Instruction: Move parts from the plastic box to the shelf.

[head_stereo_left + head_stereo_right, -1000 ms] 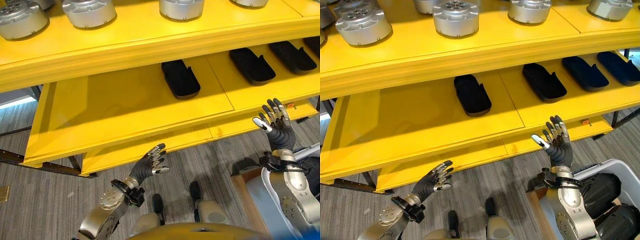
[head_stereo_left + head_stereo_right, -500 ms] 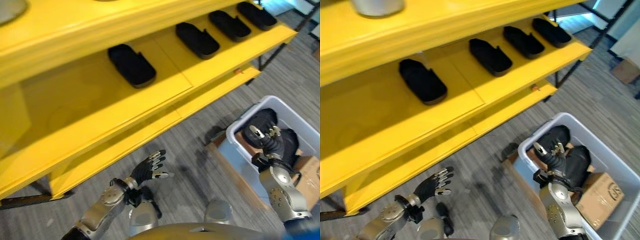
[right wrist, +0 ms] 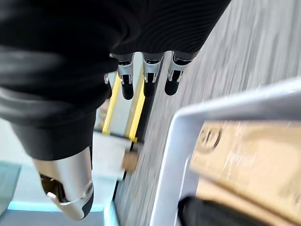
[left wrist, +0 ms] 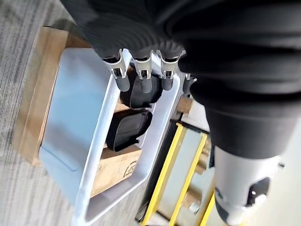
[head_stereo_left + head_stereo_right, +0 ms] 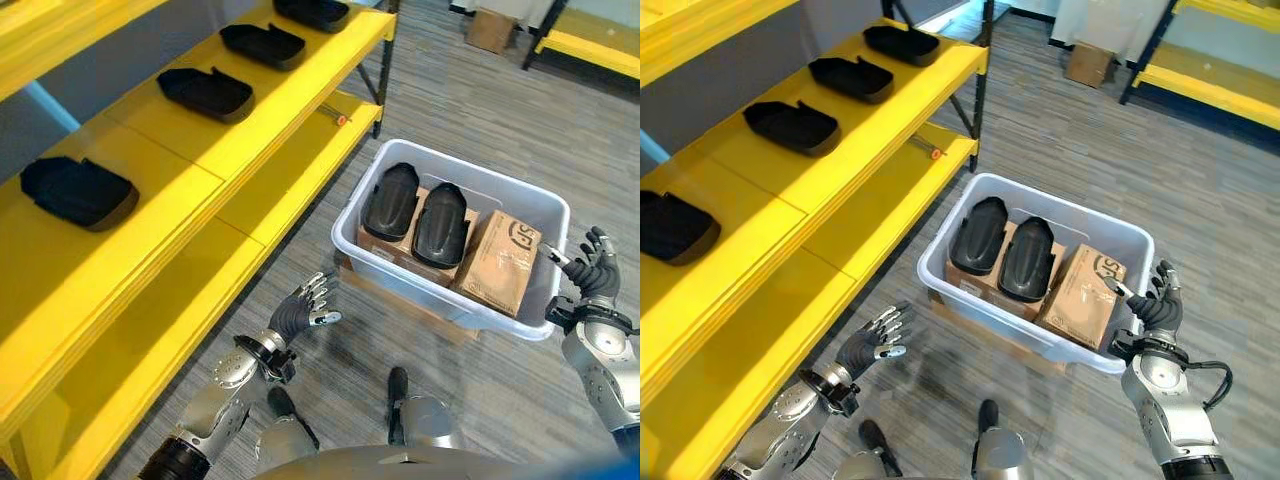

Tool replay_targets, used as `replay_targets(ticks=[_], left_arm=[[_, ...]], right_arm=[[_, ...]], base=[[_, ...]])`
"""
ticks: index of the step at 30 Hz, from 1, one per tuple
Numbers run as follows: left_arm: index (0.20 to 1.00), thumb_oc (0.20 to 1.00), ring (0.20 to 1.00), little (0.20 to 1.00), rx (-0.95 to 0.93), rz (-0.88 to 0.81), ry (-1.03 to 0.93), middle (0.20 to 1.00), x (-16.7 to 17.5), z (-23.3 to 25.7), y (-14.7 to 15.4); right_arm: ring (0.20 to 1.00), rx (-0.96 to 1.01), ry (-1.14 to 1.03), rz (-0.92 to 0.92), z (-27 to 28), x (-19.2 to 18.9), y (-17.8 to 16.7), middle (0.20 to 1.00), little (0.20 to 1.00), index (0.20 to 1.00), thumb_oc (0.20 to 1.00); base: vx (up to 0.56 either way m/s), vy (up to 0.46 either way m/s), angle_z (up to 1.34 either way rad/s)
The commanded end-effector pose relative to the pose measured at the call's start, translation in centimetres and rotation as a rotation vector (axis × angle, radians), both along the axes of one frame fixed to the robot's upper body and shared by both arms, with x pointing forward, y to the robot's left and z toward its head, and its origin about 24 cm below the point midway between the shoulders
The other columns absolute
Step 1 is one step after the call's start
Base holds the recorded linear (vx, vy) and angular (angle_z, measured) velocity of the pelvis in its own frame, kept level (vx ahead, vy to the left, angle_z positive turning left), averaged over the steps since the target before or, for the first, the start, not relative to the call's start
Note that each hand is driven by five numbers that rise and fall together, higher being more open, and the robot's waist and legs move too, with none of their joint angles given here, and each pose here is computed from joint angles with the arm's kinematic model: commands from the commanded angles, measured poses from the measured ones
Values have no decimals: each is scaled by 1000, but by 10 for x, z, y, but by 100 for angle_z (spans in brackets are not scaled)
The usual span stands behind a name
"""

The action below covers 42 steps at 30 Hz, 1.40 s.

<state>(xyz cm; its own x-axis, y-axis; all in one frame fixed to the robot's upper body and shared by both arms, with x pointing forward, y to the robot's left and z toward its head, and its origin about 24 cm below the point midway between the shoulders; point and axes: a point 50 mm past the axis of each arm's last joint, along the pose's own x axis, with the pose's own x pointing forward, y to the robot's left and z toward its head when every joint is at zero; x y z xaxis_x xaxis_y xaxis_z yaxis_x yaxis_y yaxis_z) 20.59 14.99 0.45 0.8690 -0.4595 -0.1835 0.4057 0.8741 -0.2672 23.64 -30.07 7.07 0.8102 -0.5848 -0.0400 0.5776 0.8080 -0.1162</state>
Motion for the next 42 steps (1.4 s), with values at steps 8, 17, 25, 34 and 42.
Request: replay_targets(ticks=[8, 17, 25, 34, 42], left_arm=[[1000, 1000, 1000, 1000, -11, 40, -197, 1000, 10, 31, -1], [1000, 1000, 1000, 1000, -31, 52, -331, 1000, 32, 61, -11], [1000, 1000, 1000, 1000, -39, 220, -445, 1000, 46, 85, 6], [1000, 1000, 1000, 1000, -26, 282, -393, 1000, 42, 77, 18], [1000, 1000, 1000, 1000, -72, 228, -309, 1000, 44, 64, 12]], right_arm=[[1000, -61, -81, 14, 12, 10, 14, 1000, 1000, 1000, 1000], [1000, -42, -69, 208, 2, 13, 43, 1000, 1000, 1000, 1000], [1000, -92, -26, 437, 0, 25, 72, 1000, 1000, 1000, 1000], [1000, -74, 47, 516, -18, 19, 86, 1000, 1000, 1000, 1000], [1000, -108, 37, 447, -12, 16, 72, 1000, 1000, 1000, 1000]], base=[[52, -60, -31], [54, -30, -29], [61, -41, -109], [126, 19, -35], [102, 361, -40]])
